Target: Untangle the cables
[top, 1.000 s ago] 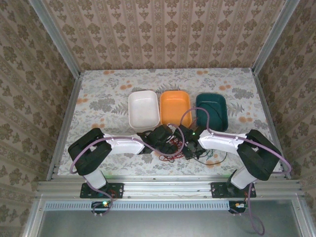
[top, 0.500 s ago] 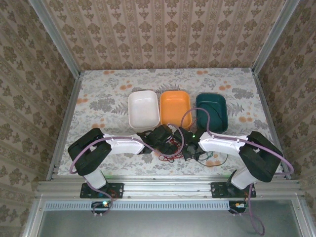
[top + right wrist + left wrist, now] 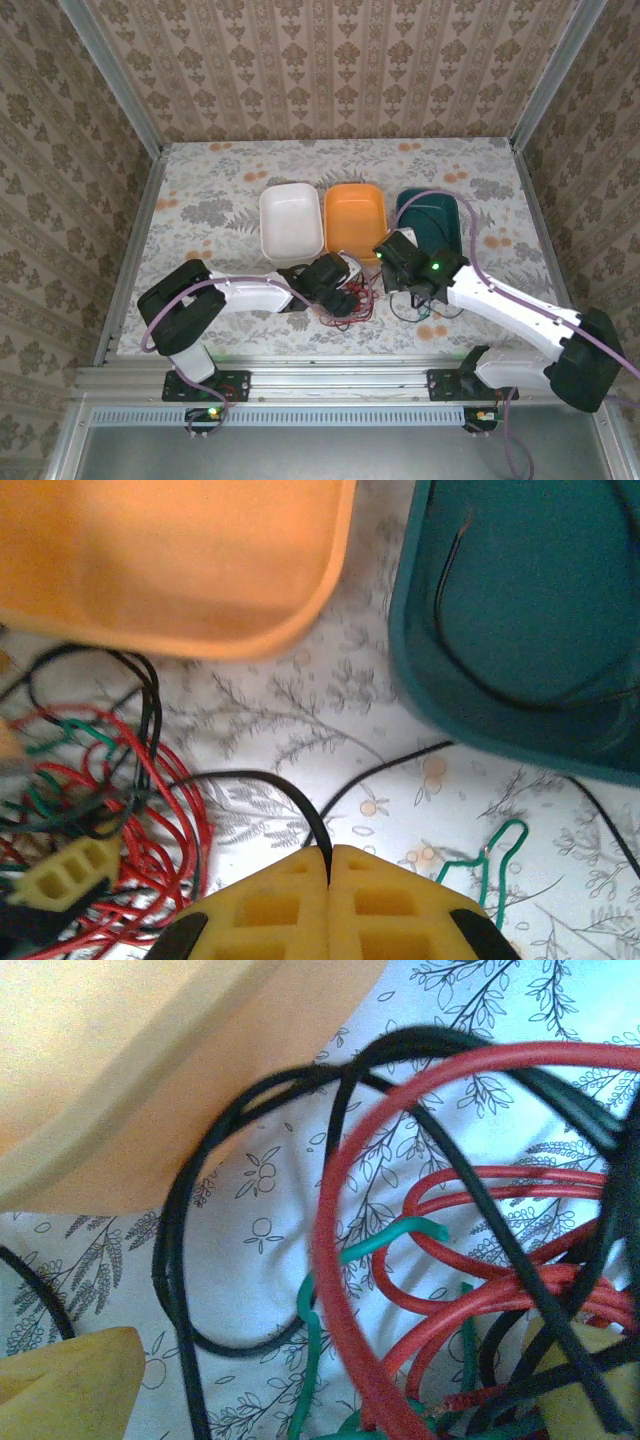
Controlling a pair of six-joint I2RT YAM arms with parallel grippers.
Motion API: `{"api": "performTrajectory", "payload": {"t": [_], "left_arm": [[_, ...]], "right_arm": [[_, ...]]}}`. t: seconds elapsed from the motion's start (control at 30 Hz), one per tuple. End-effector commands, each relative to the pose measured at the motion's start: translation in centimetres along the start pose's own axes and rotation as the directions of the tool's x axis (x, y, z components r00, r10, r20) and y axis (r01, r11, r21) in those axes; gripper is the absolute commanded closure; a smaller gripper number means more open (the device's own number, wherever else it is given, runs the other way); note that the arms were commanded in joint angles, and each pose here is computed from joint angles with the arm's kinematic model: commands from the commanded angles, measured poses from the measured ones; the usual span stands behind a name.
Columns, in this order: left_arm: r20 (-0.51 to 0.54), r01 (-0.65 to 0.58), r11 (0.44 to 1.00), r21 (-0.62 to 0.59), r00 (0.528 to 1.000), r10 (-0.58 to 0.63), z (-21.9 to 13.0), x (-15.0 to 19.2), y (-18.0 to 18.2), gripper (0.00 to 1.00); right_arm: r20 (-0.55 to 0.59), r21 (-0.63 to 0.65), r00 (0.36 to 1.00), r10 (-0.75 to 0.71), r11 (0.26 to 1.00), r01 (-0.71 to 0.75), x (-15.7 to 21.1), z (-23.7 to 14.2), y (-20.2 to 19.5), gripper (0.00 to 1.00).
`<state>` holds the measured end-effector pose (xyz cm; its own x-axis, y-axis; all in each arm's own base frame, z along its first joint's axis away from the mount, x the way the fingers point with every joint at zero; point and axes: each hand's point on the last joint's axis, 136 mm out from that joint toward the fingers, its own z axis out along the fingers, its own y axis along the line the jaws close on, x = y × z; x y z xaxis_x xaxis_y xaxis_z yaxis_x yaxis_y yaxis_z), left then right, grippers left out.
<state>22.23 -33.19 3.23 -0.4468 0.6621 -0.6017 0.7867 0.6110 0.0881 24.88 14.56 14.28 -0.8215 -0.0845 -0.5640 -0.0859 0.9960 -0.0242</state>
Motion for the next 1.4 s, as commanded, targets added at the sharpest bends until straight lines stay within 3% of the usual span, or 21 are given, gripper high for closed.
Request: {"api": "performTrajectory", "payload": {"t": [0.0, 0.2, 0.37, 0.73, 1.13, 1.37], "left_arm": [[-0.135, -0.042, 0.999, -0.016, 0.990, 0.040, 0.5, 3.6, 0.4, 0.02], [-0.138, -0.045, 0.999, -0.012, 0.989, 0.043, 0.6, 3.6, 0.3, 0.02], [-0.139, -0.045, 0.999, -0.014, 0.989, 0.043, 0.6, 3.6, 0.4, 0.02], [-0.143, -0.047, 0.999, -0.017, 0.989, 0.044, 0.6, 3.8, 0.4, 0.00], [-0.148, -0.047, 0.999, -0.020, 0.988, 0.043, 0.7, 3.9, 0.5, 0.00], [-0.147, -0.051, 0.999, -0.020, 0.988, 0.047, 0.7, 3.9, 0.4, 0.00]], "right_arm": [[0.114, 0.073, 0.992, 0.057, 0.995, -0.065, -2.8, -2.6, -2.3, 0.96], [0.263, 0.118, 0.959, 0.103, 0.983, -0.138, -6.1, -6.5, -4.6, 0.96], [0.425, 0.127, 0.895, 0.140, 0.969, -0.212, -9.7, -11.4, -6.8, 0.97], [0.745, 0.025, 0.647, 0.163, 0.962, -0.271, -18.5, -25.3, -9.5, 0.96], [0.910, -0.050, 0.389, 0.143, 0.970, -0.240, -25.4, -35.9, -9.8, 0.94], [0.942, 0.003, 0.320, 0.098, 0.954, -0.301, -28.8, -38.1, -12.2, 0.94]]}}
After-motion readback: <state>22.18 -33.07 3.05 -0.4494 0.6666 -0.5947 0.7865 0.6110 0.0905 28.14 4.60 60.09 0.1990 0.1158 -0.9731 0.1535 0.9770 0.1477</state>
